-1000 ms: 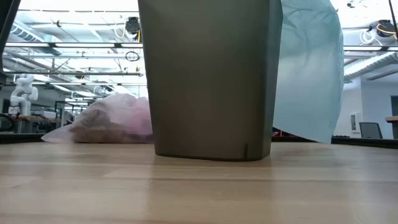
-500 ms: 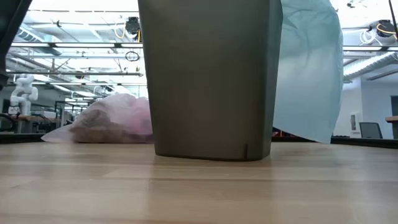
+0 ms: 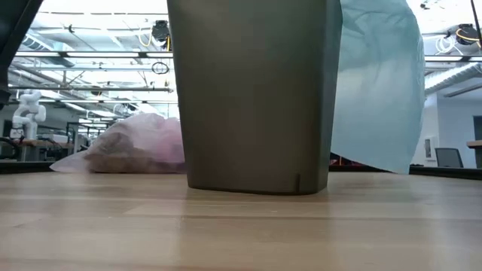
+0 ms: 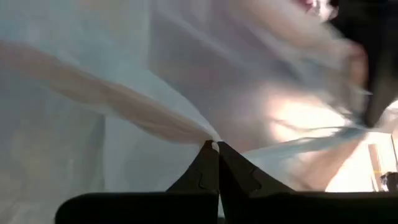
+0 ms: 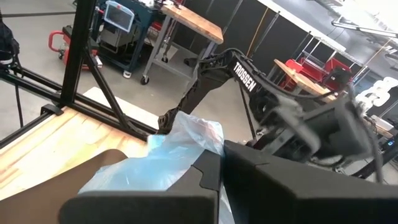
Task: Place trash/remove bag and relplace
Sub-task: Insert the new trash bag into the trash bin
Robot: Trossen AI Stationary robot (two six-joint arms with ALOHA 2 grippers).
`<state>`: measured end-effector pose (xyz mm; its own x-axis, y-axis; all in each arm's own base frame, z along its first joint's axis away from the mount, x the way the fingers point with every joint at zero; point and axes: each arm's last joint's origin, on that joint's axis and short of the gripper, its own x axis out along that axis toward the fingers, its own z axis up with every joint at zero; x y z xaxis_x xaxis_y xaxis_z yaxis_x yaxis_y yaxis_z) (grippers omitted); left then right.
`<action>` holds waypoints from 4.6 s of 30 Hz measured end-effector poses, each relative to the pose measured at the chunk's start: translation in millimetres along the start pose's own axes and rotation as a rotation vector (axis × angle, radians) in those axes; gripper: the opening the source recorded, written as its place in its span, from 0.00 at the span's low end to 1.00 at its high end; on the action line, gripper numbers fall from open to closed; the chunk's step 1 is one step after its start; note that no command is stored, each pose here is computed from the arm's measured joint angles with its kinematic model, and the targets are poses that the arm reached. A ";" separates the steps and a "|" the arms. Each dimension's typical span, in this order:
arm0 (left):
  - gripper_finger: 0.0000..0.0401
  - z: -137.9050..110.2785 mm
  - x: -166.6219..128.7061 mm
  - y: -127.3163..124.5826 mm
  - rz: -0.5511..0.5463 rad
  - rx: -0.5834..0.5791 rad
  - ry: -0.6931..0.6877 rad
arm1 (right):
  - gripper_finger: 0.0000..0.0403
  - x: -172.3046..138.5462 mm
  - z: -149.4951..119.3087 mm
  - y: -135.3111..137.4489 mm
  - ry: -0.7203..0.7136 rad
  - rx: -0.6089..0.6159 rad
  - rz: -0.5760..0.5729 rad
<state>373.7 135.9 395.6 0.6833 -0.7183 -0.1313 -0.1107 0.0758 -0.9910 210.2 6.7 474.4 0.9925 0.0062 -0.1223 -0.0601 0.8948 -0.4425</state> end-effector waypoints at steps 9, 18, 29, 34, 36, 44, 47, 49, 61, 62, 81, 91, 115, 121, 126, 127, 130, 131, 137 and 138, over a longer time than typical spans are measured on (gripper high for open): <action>0.00 -16.2 -46.3 -74.2 -0.081 0.280 -0.118 | 0.00 -3.4 0.8 -3.2 0.021 -0.012 -0.082; 0.00 -49.5 -74.2 -140.5 -0.132 0.591 -0.260 | 0.03 -6.2 14.1 -13.6 -0.069 -0.092 -0.263; 0.00 -72.9 -81.8 -180.8 -0.263 0.812 -0.344 | 0.12 -13.4 33.5 -21.5 -0.233 -0.046 -0.432; 0.00 -80.1 -81.4 -190.8 -0.327 0.886 -0.374 | 0.12 -19.1 48.1 -18.1 -0.379 -0.010 -0.450; 0.00 -83.5 -80.5 -193.3 -0.340 0.904 -0.375 | 0.12 -21.8 54.0 -16.5 -0.452 0.059 -0.446; 0.00 -103.6 -82.3 -204.6 -0.380 0.972 -0.376 | 0.12 -32.2 71.6 0.2 -0.691 0.378 -0.201; 0.00 -112.9 -85.5 -210.7 -0.414 1.015 -0.380 | 0.12 -32.0 77.1 7.9 -0.755 0.477 -0.090; 0.00 -117.1 -86.8 -213.3 -0.429 1.035 -0.381 | 0.12 -29.6 78.9 13.5 -0.761 0.527 -0.042; 0.00 -139.5 -78.1 -201.8 -0.289 0.841 -0.132 | 0.12 31.2 58.5 53.6 -0.459 0.633 0.167; 0.00 -141.7 -76.2 -196.0 -0.254 0.789 -0.110 | 0.12 35.7 55.5 57.4 -0.422 0.656 0.202; 0.13 -158.3 -9.8 -118.0 0.266 0.424 0.003 | 0.12 42.0 50.3 97.5 -0.239 0.703 0.363; 0.38 -135.9 52.4 -91.2 0.274 0.408 0.189 | 0.07 37.9 33.8 116.9 -0.038 0.206 0.198; 0.40 -95.6 84.2 -57.2 0.243 0.316 0.292 | 0.03 36.9 26.8 119.9 0.033 0.131 0.205; 0.40 -89.1 99.2 -43.1 0.264 0.288 0.329 | 0.03 36.9 26.7 119.9 0.033 0.131 0.205; 0.40 -88.9 108.4 -31.7 0.290 0.262 0.377 | 0.03 36.9 26.7 119.9 0.033 0.131 0.205; 0.40 -89.5 109.2 -30.5 0.293 0.266 0.384 | 0.03 36.9 26.7 119.9 0.034 0.131 0.205; 0.37 -90.7 111.7 -29.7 0.281 0.266 0.403 | 0.03 36.9 26.7 119.9 0.033 0.131 0.205; 0.35 -91.6 112.5 -29.9 0.273 0.266 0.411 | 0.03 36.9 26.8 119.9 0.033 0.131 0.205; 0.07 -91.2 112.1 -29.9 0.246 0.307 0.431 | 0.03 36.9 26.7 119.9 0.033 0.130 0.205; 0.04 -90.5 110.7 -30.3 0.238 0.306 0.432 | 0.03 36.9 26.7 119.9 0.033 0.130 0.205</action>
<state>387.3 -8.5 413.6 0.3014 -0.8692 -0.3920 0.0325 0.4202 -0.9069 242.4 126.1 440.5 0.9567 0.1808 -0.2281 -0.2437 0.9261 -0.2880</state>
